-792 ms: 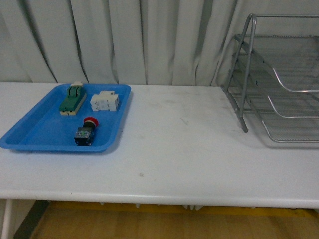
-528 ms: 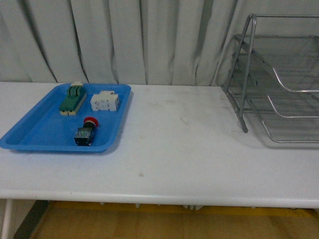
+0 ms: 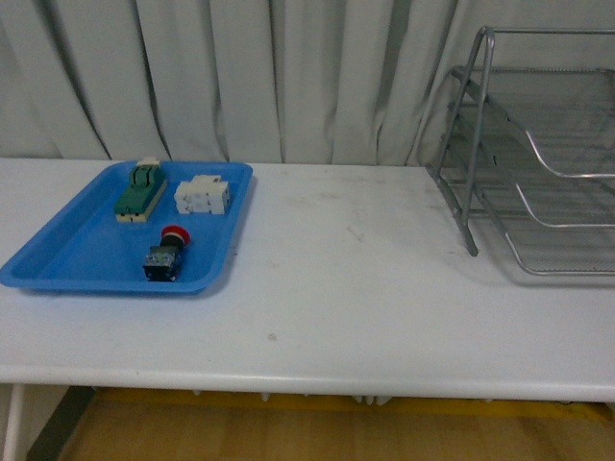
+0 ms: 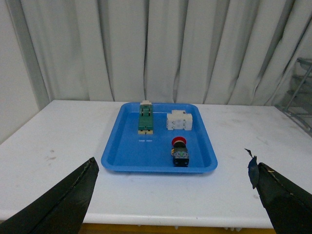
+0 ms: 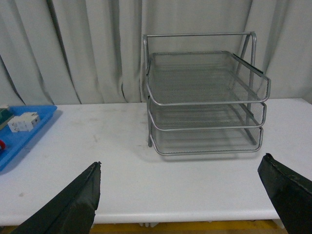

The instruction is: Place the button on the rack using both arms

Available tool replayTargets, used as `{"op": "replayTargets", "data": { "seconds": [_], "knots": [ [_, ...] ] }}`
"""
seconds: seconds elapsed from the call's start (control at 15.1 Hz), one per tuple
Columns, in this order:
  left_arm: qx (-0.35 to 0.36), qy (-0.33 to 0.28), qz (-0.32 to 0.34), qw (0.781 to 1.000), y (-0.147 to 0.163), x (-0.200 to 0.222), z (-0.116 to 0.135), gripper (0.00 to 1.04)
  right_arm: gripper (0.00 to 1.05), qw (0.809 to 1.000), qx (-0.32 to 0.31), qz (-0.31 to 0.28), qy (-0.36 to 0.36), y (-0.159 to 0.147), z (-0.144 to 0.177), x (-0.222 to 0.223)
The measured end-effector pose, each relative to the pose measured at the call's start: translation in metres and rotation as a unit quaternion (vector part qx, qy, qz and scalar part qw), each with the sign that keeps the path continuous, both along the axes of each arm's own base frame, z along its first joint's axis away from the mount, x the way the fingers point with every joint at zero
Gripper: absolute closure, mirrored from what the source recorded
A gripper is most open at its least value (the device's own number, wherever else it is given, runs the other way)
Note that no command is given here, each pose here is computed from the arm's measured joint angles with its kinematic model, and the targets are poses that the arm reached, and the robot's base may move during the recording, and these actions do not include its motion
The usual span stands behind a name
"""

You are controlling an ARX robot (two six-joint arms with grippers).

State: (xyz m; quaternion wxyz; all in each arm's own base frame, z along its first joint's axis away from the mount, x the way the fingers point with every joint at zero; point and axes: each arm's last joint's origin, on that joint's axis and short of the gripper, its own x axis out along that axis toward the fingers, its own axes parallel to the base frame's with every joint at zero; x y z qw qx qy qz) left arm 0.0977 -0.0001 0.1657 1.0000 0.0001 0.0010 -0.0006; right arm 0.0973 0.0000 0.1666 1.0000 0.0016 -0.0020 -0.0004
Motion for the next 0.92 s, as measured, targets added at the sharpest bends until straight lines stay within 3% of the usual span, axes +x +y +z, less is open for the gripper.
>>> {"op": "replayTargets", "data": {
  "seconds": [0.79, 0.86, 0.92],
  "knots": [
    [0.0, 0.0, 0.0, 1.0, 0.0, 0.0, 0.0, 0.07, 0.06, 1.0, 0.0, 0.001, 0.002, 0.0, -0.0003, 0.0],
    [0.0, 0.0, 0.0, 1.0, 0.0, 0.0, 0.0, 0.07, 0.06, 0.996, 0.028, 0.033, 0.072, -0.0022, -0.0025, 0.0018],
    [0.0, 0.0, 0.0, 1.0, 0.0, 0.0, 0.0, 0.07, 0.06, 0.994, 0.054, 0.034, 0.089, -0.0068, 0.0036, 0.0083]
  ]
}}
